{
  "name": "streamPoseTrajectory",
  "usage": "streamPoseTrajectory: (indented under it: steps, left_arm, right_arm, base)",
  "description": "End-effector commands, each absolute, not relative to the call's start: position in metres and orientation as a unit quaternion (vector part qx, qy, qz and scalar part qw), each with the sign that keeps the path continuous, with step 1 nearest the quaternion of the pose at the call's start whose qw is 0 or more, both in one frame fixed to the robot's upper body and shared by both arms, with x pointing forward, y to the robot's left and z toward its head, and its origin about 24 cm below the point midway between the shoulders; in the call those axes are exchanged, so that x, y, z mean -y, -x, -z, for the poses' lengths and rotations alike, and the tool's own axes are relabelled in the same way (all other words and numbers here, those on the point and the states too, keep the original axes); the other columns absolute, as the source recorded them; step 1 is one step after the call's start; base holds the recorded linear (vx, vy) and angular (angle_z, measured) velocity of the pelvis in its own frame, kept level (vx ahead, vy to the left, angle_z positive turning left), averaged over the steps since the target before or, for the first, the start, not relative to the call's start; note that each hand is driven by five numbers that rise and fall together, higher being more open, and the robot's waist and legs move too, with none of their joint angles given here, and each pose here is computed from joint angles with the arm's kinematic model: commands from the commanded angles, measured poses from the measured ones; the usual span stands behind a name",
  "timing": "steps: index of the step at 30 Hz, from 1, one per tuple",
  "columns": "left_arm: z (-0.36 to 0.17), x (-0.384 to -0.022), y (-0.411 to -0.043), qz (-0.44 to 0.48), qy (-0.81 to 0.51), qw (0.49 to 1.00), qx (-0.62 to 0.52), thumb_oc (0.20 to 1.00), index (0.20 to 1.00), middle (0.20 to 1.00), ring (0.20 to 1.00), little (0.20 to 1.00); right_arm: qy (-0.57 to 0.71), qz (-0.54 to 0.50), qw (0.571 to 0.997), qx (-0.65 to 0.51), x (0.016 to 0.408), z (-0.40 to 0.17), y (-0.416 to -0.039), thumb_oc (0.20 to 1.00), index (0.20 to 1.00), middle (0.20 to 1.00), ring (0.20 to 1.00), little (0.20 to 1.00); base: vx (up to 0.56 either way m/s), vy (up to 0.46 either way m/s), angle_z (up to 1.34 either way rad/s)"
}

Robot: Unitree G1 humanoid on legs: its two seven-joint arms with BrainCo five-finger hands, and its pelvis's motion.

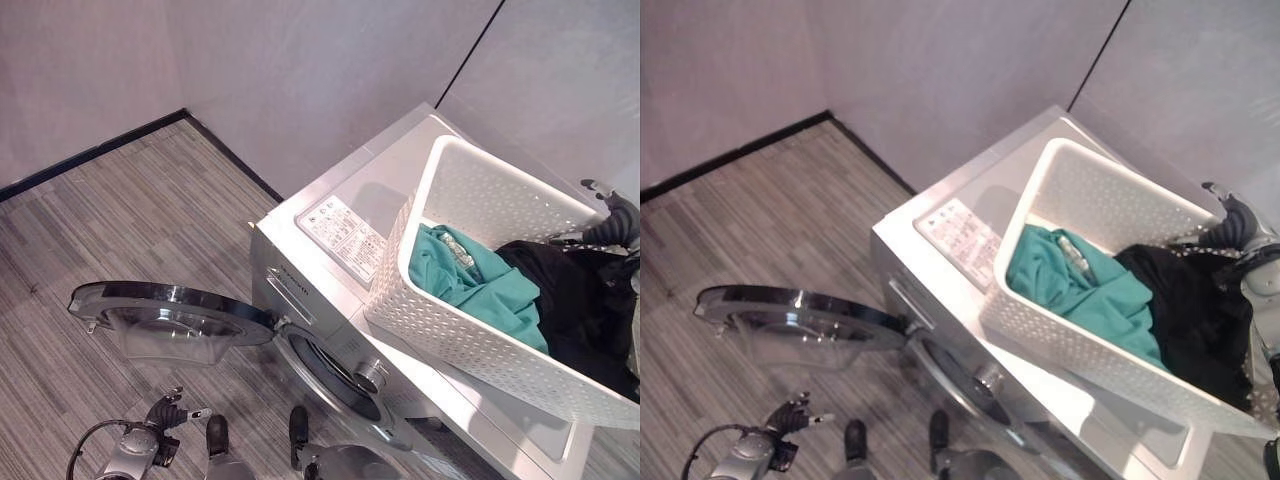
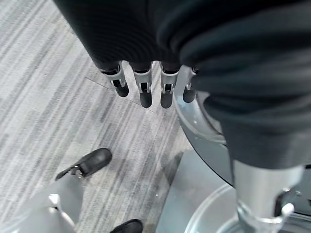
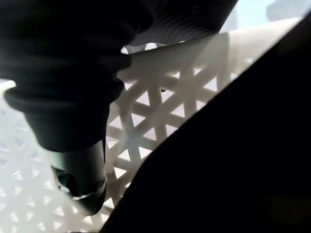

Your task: Grab the laundry basket,head to the washer,open it,put in the laundry and shut it.

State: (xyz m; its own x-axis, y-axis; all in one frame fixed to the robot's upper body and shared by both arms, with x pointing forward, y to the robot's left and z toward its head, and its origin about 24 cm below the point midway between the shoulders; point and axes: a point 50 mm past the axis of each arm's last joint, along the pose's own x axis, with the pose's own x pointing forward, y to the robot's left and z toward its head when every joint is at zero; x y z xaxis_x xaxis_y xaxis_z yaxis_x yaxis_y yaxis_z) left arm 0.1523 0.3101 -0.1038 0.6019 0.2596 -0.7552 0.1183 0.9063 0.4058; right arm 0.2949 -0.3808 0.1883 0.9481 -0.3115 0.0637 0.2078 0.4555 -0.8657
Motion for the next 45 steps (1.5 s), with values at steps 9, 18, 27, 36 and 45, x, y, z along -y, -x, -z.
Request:
streamPoseTrajectory:
  steps: [9, 18, 27, 36, 45]
  left_arm:
    - [0.112, -0.296, -0.152, -0.04, -0.21, 0.871, -0.443, 1.0, 1.0, 1.0, 1.0, 1.0]
    - [0.116, -0.289, -0.152, -0.042, -0.208, 0.871, -0.444, 1.0, 1.0, 1.0, 1.0, 1.0]
    - [0.122, -0.289, -0.141, -0.053, -0.204, 0.862, -0.462, 1.0, 1.0, 1.0, 1.0, 1.0]
    - [0.123, -0.292, -0.132, -0.053, -0.185, 0.86, -0.472, 1.0, 1.0, 1.0, 1.0, 1.0]
    - [0.124, -0.298, -0.122, -0.054, -0.163, 0.858, -0.483, 1.0, 1.0, 1.0, 1.0, 1.0]
  right_arm:
    - [0.495, 0.371, 0.777, 0.118, 0.387, -0.261, -0.285, 1.0, 1.0, 1.0, 1.0, 1.0]
    - [0.463, 0.407, 0.766, 0.183, 0.376, -0.27, -0.278, 1.0, 1.0, 1.0, 1.0, 1.0]
    - [0.439, 0.381, 0.779, 0.235, 0.36, -0.274, -0.267, 1.0, 1.0, 1.0, 1.0, 1.0]
    - [0.479, 0.291, 0.804, 0.2, 0.363, -0.282, -0.256, 1.0, 1.0, 1.0, 1.0, 1.0]
    - [0.509, 0.172, 0.834, 0.125, 0.37, -0.281, -0.242, 1.0, 1.0, 1.0, 1.0, 1.0]
  base:
    - [0.0, 0.017, -0.05]
    - [0.0, 0.0, 0.0]
    - [0.0, 0.004, -0.02]
    - [0.0, 0.003, -0.03]
    - [-0.02, -0.001, -0.08]
